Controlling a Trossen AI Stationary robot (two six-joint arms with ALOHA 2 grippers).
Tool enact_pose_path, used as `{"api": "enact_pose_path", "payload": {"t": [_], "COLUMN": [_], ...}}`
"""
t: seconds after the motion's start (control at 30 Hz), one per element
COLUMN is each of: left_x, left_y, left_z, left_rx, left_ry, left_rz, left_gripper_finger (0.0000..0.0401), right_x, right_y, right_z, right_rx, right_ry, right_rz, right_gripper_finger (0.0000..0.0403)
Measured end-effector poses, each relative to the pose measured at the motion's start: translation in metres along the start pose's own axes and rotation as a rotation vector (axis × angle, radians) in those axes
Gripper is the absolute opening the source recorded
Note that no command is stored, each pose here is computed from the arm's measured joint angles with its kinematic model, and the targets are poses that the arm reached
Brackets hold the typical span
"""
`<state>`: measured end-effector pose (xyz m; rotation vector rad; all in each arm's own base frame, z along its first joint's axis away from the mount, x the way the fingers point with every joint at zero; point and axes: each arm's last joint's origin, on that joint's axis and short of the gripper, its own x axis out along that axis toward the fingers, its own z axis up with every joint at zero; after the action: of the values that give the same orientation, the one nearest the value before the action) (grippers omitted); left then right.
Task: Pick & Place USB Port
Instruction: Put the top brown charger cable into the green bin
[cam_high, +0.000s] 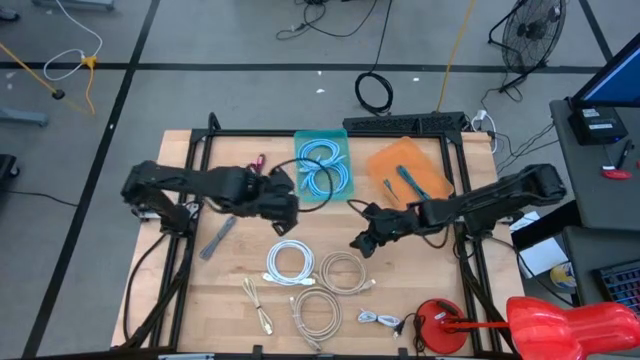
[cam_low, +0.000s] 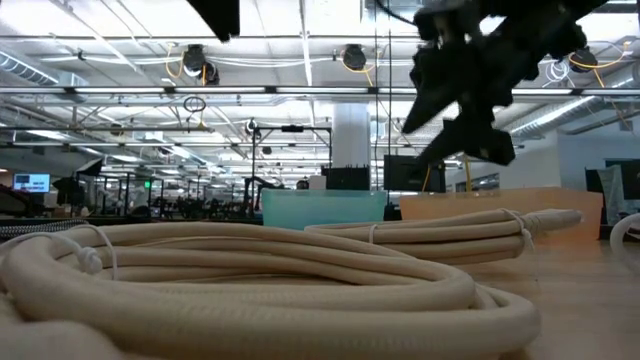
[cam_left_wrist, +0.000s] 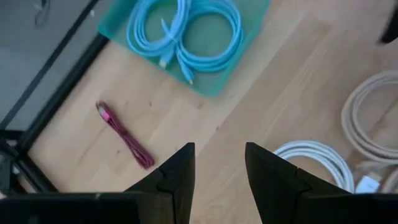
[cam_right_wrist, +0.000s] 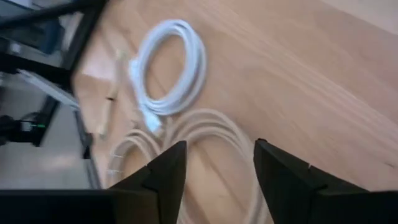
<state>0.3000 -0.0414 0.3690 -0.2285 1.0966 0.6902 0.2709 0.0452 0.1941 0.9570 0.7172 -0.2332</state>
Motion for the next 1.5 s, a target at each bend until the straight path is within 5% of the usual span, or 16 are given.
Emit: {"api": "enact_pose_path", "payload": {"t": [0.27, 0.5, 0.77, 1.13, 1.5], "left_x": [-0.033, -0.032, 0.001, 0.043, 0.037], "left_y": [0.011, 0.006, -0.005, -0.029, -0.026], "left_z": [-0.011, -0.015, -0.031, -0.059, -0.057], "left_rx": [-0.034, -0.003, 0.053, 0.03, -0.003], "left_ry": [-0.131, -0.151, -0.03, 0.032, -0.002], "left_rz": [-0.053, -0.05, -0.037, -0.129, -0.163], "left_gripper_finger": [0.0145, 0.0145, 0.0145, 0.0145, 0.0145], "right_x": [0.027, 0.043, 0.066, 0.079, 0.081], "right_y": [-0.01, 0.007, 0.049, 0.033, 0.007], "right_z": [-0.012, -0.017, -0.011, -0.034, -0.045], "right_rx": [-0.004, -0.24, -0.499, -0.515, -0.439], "right_ry": [0.069, 0.188, 0.278, 0.415, 0.35], "right_rz": [-0.1, -0.23, -0.345, -0.455, -0.539], "right_gripper_finger": [0.0174, 0.0174, 0.0173, 0.0173, 0.0173]}}
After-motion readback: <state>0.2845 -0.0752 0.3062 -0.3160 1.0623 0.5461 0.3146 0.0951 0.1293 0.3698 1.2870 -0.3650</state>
